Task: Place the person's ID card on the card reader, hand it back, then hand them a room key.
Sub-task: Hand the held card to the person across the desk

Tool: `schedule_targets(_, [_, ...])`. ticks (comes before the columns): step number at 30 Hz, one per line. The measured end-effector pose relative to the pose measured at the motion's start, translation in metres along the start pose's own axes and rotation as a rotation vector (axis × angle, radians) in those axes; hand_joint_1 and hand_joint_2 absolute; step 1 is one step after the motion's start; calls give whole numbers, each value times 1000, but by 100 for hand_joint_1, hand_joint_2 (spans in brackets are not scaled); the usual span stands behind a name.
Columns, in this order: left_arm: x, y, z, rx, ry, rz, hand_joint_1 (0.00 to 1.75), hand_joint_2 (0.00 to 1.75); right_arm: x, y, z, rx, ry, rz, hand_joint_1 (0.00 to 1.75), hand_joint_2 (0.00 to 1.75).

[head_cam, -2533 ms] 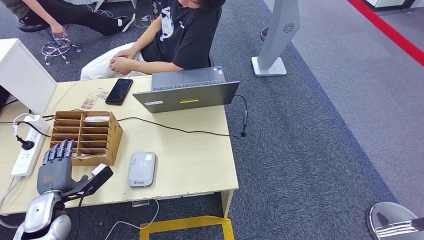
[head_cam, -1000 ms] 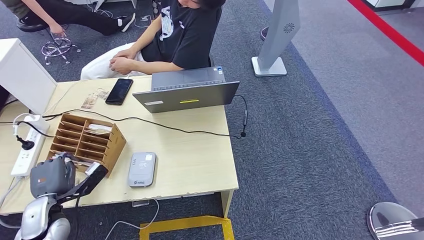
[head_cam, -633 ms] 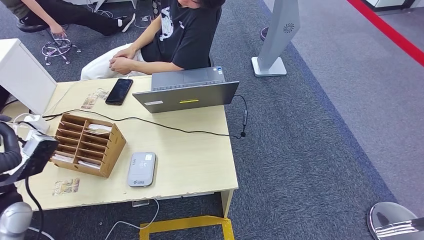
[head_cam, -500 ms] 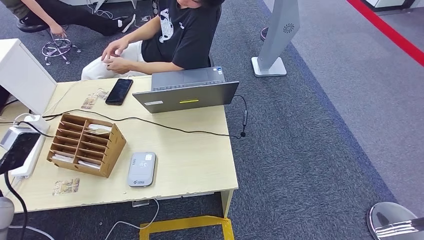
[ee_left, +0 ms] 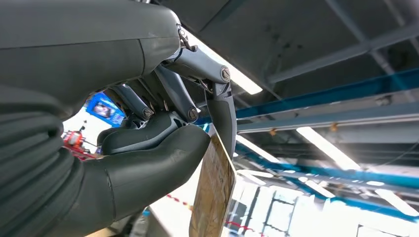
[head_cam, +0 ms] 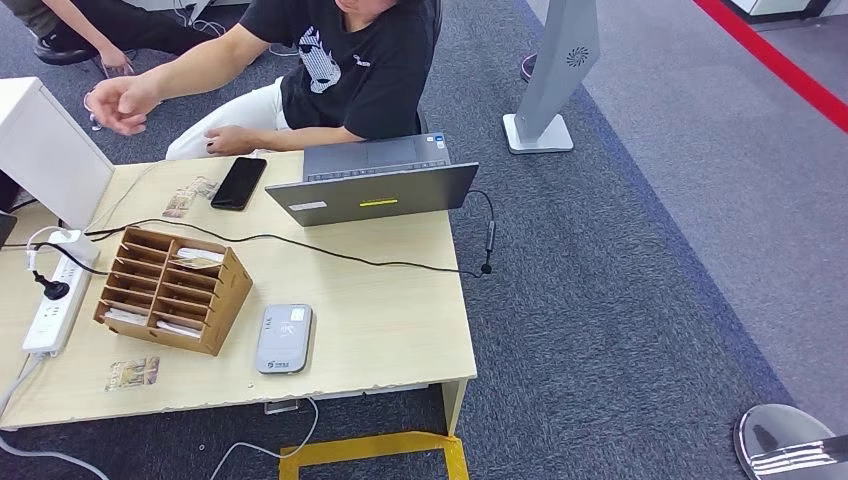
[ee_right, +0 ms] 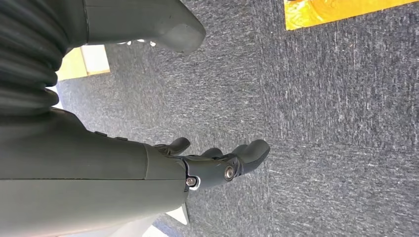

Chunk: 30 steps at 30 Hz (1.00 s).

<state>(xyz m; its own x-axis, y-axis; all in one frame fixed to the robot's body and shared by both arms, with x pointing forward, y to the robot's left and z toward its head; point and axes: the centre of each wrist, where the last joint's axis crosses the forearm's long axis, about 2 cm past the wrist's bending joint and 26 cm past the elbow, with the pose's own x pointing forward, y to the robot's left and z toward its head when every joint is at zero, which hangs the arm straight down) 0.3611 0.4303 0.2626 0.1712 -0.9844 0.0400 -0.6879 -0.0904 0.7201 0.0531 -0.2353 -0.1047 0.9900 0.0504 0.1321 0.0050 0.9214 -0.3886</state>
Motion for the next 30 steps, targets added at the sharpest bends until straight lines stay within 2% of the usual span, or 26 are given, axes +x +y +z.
schedule_targets(6, [-3,-7,-1,-22,21,-14,175,175,0,0,0,-1,-2,3,0,175])
schedule_targets(8, [0,-20,1,-56,41,-13,175,175,0,0,0,-3,-5,7,0,175])
schedule_targets(10, [15,-33,6,-85,29,7,175,175,1,0,0,-5,-8,9,0,175])
schedule_targets(13, [46,-36,13,-86,-38,46,175,175,1,0,0,-5,-8,7,0,175])
schedule_targets(18, [103,-24,31,-26,-209,88,175,175,1,0,0,-4,-9,1,0,175])
schedule_targets(22, [140,-10,47,24,-321,119,175,175,0,0,0,-4,-12,-1,0,175])
schedule_targets(25, [155,-2,51,50,-355,149,175,175,0,0,0,-4,-15,-2,0,175])
schedule_targets(30, [163,5,52,68,-360,177,175,175,0,0,0,-4,-19,-3,0,175])
